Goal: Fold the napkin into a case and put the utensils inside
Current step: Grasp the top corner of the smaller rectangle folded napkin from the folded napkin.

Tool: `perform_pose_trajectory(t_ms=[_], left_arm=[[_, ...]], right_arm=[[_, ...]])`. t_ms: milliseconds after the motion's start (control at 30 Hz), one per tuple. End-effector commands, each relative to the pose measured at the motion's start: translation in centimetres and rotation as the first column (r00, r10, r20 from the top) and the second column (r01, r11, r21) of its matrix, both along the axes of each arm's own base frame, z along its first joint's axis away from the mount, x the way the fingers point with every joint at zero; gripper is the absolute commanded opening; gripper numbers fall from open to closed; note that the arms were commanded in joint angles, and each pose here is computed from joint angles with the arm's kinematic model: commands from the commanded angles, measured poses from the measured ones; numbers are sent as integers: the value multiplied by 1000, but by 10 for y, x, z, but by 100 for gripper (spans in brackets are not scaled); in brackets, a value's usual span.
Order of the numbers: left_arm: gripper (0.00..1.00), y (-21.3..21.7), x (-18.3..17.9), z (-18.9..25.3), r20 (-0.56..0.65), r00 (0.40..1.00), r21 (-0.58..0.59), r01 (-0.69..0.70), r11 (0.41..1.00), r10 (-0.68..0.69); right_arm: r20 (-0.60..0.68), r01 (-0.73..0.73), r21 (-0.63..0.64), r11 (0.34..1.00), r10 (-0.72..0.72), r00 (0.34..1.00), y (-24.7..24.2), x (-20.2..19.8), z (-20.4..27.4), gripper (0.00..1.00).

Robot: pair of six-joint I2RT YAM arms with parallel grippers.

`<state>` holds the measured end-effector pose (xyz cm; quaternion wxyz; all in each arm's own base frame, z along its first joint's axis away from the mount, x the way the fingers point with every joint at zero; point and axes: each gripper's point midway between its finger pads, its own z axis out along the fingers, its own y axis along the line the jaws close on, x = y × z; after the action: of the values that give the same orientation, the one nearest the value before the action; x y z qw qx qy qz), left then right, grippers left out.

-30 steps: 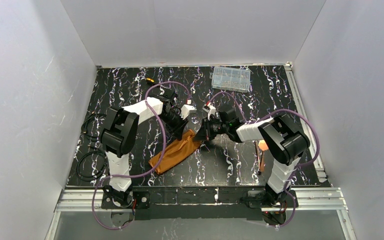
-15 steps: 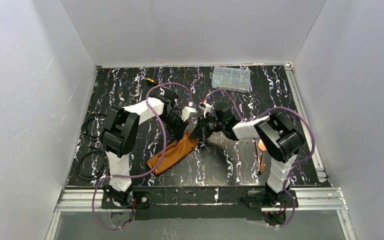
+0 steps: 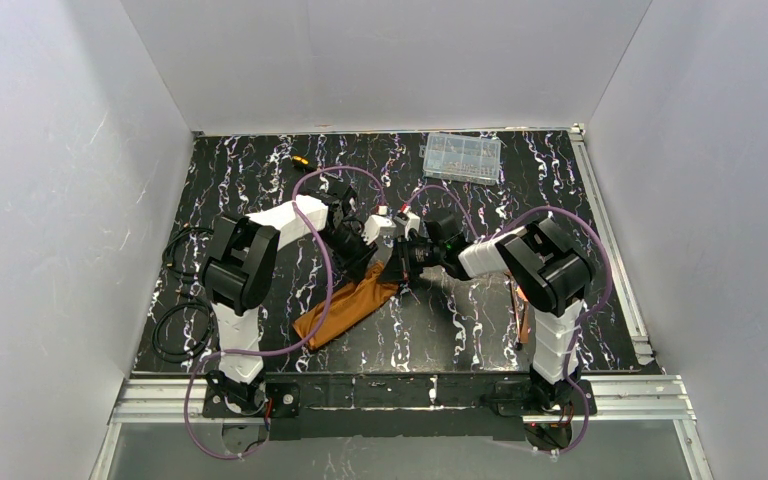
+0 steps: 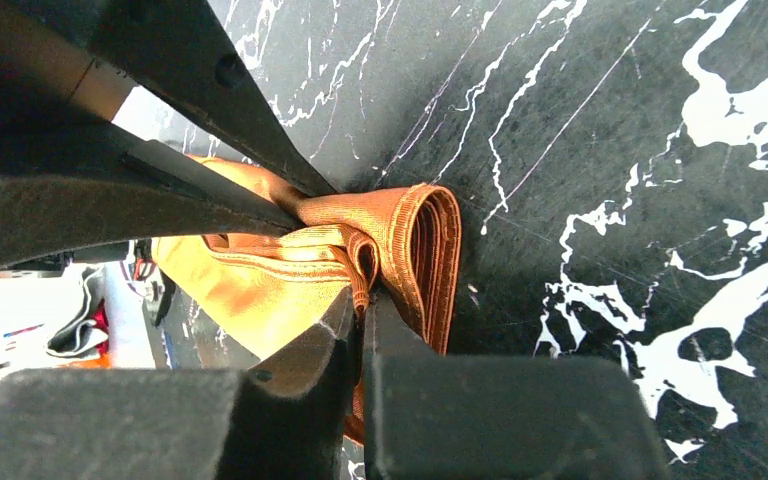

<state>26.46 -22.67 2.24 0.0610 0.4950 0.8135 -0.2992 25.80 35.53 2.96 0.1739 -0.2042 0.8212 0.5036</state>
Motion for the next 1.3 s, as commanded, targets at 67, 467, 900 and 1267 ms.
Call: perform_pose_trajectory(t_ms=[67, 467, 900, 1267], left_arm=[[18, -6, -15, 14, -18, 999, -41, 51, 998, -51], [19, -6, -15, 17, -4, 998, -27, 57, 998, -57], [38, -3, 21, 109, 259, 966, -75, 10, 997, 9], [36, 1, -88, 39, 176, 912, 35, 370, 929, -370]], right_arm=[[78, -24, 93, 995, 17, 997, 12, 7, 34, 8], [21, 18, -47, 999, -17, 1000, 2, 12, -3, 7], [-65, 10, -153, 988, -20, 998, -14, -5, -38, 7], [-59, 21, -145, 989, -30, 998, -10, 0, -29, 9]])
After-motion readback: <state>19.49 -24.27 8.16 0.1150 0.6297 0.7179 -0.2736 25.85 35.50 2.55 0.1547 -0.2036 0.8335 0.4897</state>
